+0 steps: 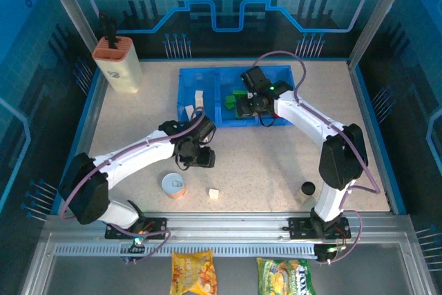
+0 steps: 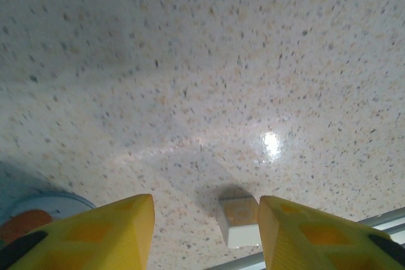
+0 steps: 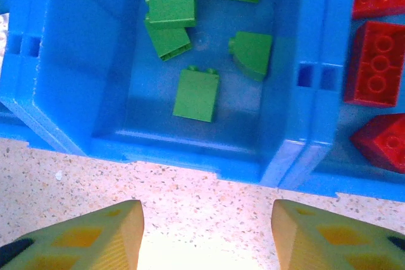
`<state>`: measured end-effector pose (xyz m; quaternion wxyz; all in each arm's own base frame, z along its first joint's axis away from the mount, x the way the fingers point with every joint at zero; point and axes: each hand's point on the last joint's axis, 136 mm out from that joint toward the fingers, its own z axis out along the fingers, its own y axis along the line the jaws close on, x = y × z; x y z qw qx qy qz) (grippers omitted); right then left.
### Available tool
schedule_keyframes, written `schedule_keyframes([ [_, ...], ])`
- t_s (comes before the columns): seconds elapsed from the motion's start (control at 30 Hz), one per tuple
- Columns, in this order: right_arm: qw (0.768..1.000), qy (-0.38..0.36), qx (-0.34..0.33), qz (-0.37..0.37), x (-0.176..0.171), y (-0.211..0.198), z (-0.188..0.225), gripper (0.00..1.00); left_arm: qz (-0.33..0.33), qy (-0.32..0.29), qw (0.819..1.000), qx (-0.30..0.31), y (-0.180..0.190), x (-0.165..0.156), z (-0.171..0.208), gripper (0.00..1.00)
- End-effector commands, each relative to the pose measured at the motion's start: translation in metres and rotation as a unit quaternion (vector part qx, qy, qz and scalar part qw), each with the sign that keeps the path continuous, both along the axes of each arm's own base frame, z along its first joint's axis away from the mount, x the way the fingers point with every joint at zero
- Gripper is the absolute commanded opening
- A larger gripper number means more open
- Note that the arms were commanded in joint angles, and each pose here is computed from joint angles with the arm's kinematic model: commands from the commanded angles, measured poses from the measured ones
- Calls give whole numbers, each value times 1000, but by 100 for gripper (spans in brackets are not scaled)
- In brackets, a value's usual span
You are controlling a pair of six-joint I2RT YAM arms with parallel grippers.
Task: Sort the legos into containers by color
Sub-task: Pick up the lego from the middle-left of the table.
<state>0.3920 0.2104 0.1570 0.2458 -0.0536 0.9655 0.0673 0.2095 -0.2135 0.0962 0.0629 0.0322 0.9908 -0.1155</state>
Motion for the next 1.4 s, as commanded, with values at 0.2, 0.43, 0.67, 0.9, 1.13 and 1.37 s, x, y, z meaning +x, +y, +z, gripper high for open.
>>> schedule_keyframes([
  [0.2,1000,-7,-15,-2,-9,-21,13,57,47,13,998,51,-6,-40,-21,52],
  [0.43,1000,-10,-17,1,-11,-23,17,57,34,34,996,74,-22,-59,-36,56],
  [0.67,999,-20,-25,3,-13,-27,26,57,19,58,992,106,-24,-75,-57,59],
  [0.9,999,-22,-27,1,-17,-30,29,57,-3,74,992,106,-37,-80,-69,56],
  [1.13,999,-24,-29,-1,-20,-33,31,57,-5,77,991,110,-37,-80,-74,49],
  [1.37,999,-26,-25,-1,-20,-32,33,56,-6,75,991,109,-37,-80,-73,41],
])
